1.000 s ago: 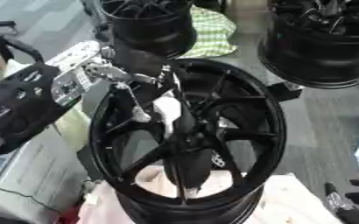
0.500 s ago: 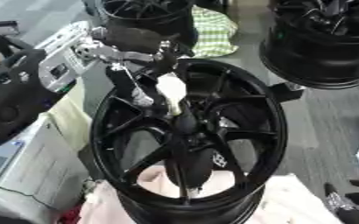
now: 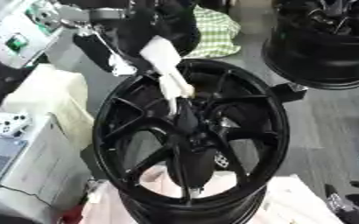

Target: Pull the pin out of the wheel hub.

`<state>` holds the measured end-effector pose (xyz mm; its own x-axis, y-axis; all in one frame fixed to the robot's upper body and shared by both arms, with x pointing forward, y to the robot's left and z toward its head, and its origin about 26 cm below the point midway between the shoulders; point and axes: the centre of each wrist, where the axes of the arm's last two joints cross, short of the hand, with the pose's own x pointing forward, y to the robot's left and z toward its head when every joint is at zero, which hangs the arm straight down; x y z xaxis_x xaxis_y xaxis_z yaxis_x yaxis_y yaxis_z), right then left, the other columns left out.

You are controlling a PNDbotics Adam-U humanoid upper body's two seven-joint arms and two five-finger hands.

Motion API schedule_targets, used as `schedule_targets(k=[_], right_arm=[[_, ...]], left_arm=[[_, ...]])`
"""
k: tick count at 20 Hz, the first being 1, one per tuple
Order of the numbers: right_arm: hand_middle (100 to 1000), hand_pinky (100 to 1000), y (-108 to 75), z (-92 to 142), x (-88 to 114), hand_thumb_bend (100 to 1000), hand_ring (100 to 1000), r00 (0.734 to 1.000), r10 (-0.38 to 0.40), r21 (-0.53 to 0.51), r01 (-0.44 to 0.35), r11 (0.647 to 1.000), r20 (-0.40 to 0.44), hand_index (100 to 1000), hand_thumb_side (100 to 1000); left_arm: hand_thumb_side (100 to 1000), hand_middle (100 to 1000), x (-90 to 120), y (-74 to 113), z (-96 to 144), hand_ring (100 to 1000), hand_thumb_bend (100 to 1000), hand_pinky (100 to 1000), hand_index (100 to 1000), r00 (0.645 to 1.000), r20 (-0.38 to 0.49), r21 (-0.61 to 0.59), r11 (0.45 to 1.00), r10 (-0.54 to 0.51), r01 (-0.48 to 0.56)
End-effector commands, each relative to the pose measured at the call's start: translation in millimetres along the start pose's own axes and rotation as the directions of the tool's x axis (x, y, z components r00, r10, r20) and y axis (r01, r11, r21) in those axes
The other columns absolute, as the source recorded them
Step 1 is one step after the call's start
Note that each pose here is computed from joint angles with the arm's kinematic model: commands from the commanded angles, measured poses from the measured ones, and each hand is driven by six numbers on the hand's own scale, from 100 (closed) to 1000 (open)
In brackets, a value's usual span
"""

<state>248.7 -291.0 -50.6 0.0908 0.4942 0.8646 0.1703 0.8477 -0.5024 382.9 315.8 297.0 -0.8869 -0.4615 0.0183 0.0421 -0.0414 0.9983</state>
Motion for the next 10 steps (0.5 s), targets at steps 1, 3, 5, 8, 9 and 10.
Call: schedule_targets(k=[1,3,5,8,9,10], right_arm=[[734,696,-9.4,-3,0,426,627,1.0,0.025,-0.018,-0.025,1.0,0.011,935,344],[734,696,-9.8,-3,0,426,627,1.0,0.026,-0.02,-0.026,0.999,0.009,935,344],[734,696,-9.8,-3,0,427,627,1.0,0.026,-0.021,-0.026,0.999,0.008,935,344],[734,697,-9.2,-3,1,427,627,1.0,0.023,-0.022,-0.023,1.0,0.008,935,345],[734,697,-8.9,-2,1,427,627,1.0,0.022,-0.021,-0.022,1.0,0.008,935,345],[735,697,-8.6,-3,1,427,627,1.0,0.021,-0.021,-0.021,1.0,0.008,935,345]], left_arm=[[269,326,-17,15.5,48,1000,137,383,507,0.968,0.136,-0.35,0.903,-0.213,0.248],[277,336,-30,4.3,70,1000,165,392,515,0.98,0.042,-0.405,0.893,-0.195,0.195],[293,372,-42,-10.5,91,1000,225,418,552,0.982,-0.054,-0.462,0.877,-0.179,0.134],[402,585,-60,-41.9,121,1000,411,514,816,0.968,-0.201,-0.557,0.83,-0.151,0.014],[431,629,-65,-51.6,129,1000,455,527,858,0.959,-0.241,-0.583,0.812,-0.152,-0.018],[486,719,-68,-62.8,136,1000,537,560,941,0.949,-0.275,-0.604,0.796,-0.152,-0.047]])
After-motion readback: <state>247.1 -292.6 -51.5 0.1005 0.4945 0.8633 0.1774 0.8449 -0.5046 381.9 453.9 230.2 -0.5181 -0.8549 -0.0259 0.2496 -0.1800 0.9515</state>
